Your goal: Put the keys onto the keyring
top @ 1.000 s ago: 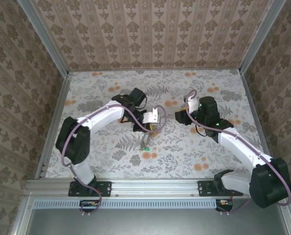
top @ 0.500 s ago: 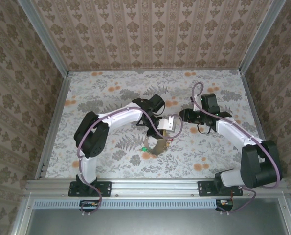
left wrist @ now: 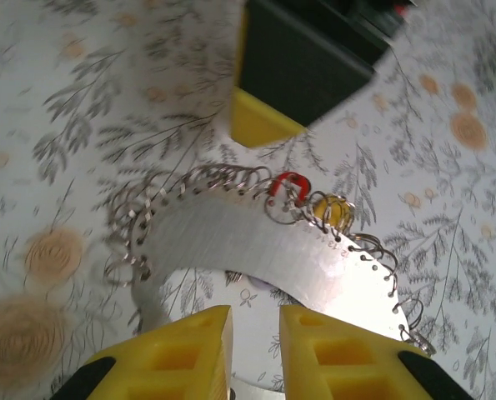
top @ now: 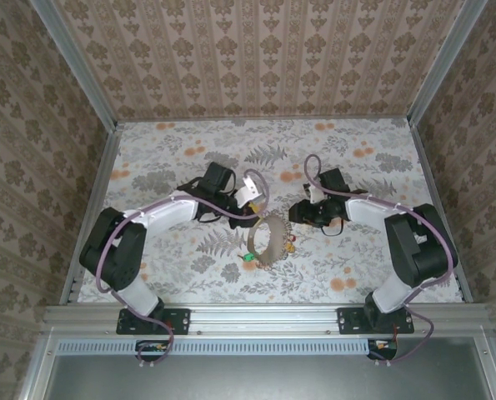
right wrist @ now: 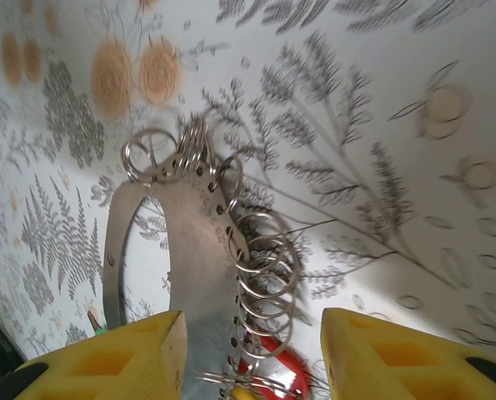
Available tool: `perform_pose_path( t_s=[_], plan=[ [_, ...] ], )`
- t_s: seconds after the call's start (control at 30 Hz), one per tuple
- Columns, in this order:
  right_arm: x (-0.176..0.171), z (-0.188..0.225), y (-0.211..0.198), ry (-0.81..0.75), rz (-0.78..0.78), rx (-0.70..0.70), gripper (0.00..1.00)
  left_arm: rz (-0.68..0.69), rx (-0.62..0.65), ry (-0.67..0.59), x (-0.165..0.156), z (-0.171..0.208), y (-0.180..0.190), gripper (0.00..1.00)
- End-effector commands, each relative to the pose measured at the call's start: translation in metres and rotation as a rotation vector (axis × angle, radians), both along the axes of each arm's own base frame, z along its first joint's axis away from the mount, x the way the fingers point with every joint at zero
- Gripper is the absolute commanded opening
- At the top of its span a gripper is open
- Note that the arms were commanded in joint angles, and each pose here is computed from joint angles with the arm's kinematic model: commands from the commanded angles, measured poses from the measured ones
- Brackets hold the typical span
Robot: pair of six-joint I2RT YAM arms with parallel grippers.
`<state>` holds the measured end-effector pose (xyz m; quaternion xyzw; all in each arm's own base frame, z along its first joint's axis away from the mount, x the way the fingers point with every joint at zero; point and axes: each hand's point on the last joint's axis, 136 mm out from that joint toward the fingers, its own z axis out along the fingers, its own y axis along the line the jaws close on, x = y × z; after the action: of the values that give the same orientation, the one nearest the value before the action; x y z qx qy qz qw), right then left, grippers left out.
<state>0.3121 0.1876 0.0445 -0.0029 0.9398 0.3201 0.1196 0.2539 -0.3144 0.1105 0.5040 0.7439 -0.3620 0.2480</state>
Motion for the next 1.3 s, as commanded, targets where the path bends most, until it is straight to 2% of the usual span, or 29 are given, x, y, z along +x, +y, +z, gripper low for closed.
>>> perform_pose_path(
  t_s=[0.0, 0.23, 0.33, 0.67, 0.87, 1.07, 1.2, 1.27],
  plan=[
    [-0.004, -0.002, 0.010, 0.043, 0.033, -0.004, 0.47, 0.147, -0.076, 0.138, 0.008, 0.009, -0.001, 0.22],
    [-0.008, -0.013, 0.015, 0.089, 0.053, -0.033, 0.46, 0.322, -0.016, 0.375, 0.013, -0.018, 0.006, 0.22],
    [-0.009, -0.017, 0.019, 0.103, 0.062, -0.028, 0.45, 0.355, 0.006, 0.443, 0.011, -0.032, 0.007, 0.22],
    [-0.013, -0.026, 0.034, 0.143, 0.092, 0.028, 0.36, 0.422, 0.105, 0.550, 0.007, -0.071, 0.014, 0.20],
    [-0.017, -0.031, 0.036, 0.153, 0.105, 0.045, 0.37, 0.459, 0.154, 0.614, 0.003, -0.094, 0.018, 0.18],
    [-0.021, -0.025, 0.048, 0.148, 0.146, 0.137, 0.38, 0.469, 0.165, 0.630, 0.003, -0.102, 0.019, 0.17],
    [-0.017, -0.020, 0.049, 0.121, 0.147, 0.143, 0.33, 0.466, 0.155, 0.621, 0.005, -0.100, 0.017, 0.17],
    [-0.013, -0.018, 0.049, 0.109, 0.142, 0.135, 0.26, 0.464, 0.146, 0.613, 0.007, -0.097, 0.016, 0.16]
  ],
)
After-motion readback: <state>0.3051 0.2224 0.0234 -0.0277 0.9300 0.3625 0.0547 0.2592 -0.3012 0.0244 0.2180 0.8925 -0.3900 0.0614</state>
